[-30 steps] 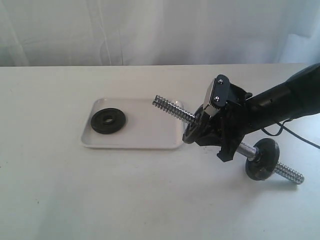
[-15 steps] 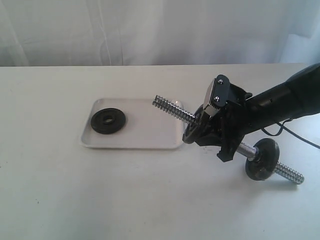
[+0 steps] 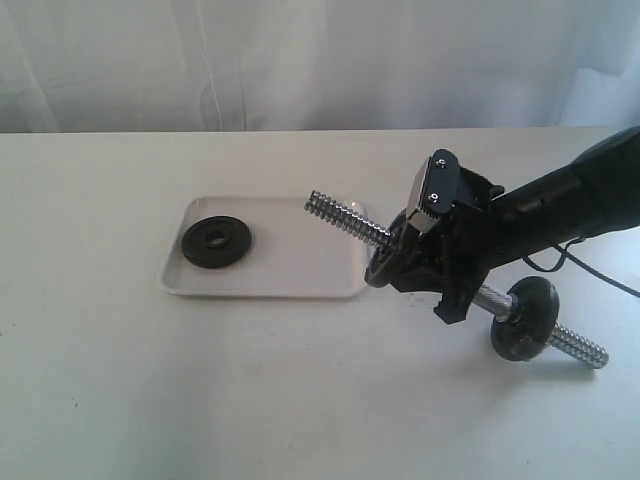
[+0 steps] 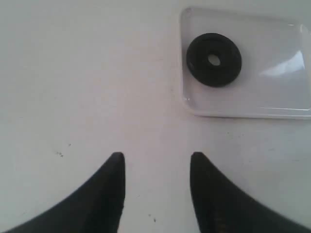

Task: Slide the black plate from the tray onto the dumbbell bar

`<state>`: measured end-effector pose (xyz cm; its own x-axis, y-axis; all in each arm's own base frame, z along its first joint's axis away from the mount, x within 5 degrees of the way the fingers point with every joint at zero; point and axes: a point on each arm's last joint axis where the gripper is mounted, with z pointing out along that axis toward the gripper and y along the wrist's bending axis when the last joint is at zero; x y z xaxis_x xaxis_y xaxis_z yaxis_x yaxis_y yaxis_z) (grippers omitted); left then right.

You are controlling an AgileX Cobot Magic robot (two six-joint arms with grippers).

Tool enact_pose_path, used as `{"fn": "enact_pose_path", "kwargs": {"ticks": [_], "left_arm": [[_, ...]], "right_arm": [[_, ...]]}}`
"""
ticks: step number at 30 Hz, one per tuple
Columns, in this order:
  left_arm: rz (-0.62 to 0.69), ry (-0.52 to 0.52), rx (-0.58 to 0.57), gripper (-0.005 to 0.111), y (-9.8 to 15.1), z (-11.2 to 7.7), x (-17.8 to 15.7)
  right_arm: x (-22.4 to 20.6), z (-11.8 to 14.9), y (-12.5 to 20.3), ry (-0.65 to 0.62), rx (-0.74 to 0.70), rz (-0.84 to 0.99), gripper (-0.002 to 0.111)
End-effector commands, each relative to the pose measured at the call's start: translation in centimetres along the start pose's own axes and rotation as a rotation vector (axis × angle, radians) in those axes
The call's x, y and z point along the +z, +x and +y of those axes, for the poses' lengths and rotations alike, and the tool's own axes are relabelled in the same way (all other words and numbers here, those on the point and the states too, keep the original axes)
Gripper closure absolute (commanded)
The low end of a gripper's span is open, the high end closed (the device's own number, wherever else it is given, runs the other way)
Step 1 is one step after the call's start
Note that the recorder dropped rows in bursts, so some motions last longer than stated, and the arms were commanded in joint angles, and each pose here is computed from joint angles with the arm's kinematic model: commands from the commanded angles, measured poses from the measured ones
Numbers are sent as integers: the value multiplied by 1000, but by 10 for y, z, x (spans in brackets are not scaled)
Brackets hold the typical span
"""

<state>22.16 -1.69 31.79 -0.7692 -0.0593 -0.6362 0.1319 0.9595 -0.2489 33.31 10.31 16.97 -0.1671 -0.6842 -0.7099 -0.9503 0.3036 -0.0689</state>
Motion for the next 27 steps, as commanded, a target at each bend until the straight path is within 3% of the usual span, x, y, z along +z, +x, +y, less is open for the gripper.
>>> {"fn": "enact_pose_path", "kwargs": {"ticks": [1, 5, 11, 27], "left_arm": [[40, 106, 39, 46, -17, -3, 22], [47, 208, 66, 35, -29, -5, 44], [67, 309, 88, 36, -46, -5, 78], [159, 400, 264, 21, -80, -36, 183]], "right_arm": [[-17, -2, -20, 26, 4, -100, 108], [-17, -2, -20, 26, 3, -99, 108], [-17, -1, -18, 18, -16, -80, 108], [-17, -1, -18, 18, -16, -80, 108]]}}
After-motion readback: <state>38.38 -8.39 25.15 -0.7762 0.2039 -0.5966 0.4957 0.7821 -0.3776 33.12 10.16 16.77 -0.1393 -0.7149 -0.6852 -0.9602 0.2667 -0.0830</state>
